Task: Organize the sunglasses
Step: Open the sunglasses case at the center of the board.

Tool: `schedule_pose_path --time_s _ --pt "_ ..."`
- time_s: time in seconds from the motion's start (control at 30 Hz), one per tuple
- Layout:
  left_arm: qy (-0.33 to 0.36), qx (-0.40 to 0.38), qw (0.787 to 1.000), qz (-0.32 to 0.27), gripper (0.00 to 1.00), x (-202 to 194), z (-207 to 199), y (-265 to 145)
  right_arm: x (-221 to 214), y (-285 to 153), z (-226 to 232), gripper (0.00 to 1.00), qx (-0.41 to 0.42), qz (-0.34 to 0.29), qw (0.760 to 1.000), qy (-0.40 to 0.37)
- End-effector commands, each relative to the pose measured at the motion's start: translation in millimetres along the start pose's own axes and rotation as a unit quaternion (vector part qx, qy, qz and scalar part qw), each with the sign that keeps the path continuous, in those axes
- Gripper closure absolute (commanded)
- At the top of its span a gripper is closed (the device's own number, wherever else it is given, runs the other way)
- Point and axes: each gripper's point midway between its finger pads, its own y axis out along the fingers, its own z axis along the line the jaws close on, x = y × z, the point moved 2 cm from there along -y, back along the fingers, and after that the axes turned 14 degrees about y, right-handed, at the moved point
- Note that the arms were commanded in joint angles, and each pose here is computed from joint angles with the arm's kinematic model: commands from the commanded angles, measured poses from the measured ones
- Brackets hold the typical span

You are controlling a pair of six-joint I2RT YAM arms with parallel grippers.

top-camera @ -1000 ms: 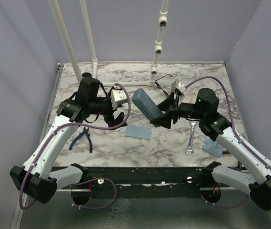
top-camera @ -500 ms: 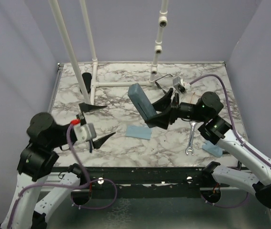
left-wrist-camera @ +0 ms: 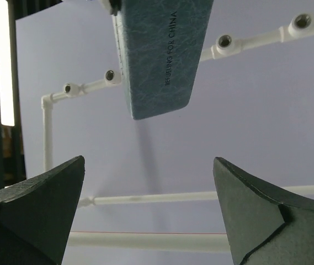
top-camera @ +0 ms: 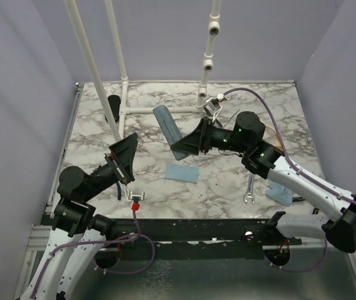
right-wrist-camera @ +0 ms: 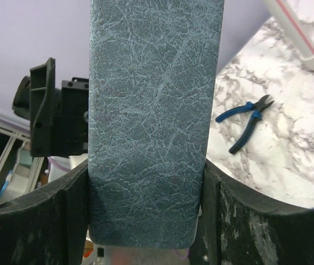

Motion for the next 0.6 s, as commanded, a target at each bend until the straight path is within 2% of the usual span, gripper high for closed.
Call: schedule_pose_path --time_s 0.0,0.1,0.27,0.57 --pt "0.285 0.028 0.957 0.048 0.01 -17.1 38.2 0.4 1.4 11.2 40.3 1.00 0.051 0.000 0.999 -0.012" --pt "0.321 0.025 0.946 0.045 0.01 -15.5 33.2 6.6 -7.8 19.6 44.4 0.99 0.064 0.015 0.998 -0.008" --pt "0.335 0.026 0.941 0.029 0.01 -12.1 29.2 13.6 -21.2 35.8 54.2 1.00 0.079 0.043 0.996 -0.014" --pt "0.319 0.002 0.947 0.028 0.01 -11.6 12.0 16.3 -35.7 56.8 68.2 1.00 0.106 0.083 0.990 -0.029"
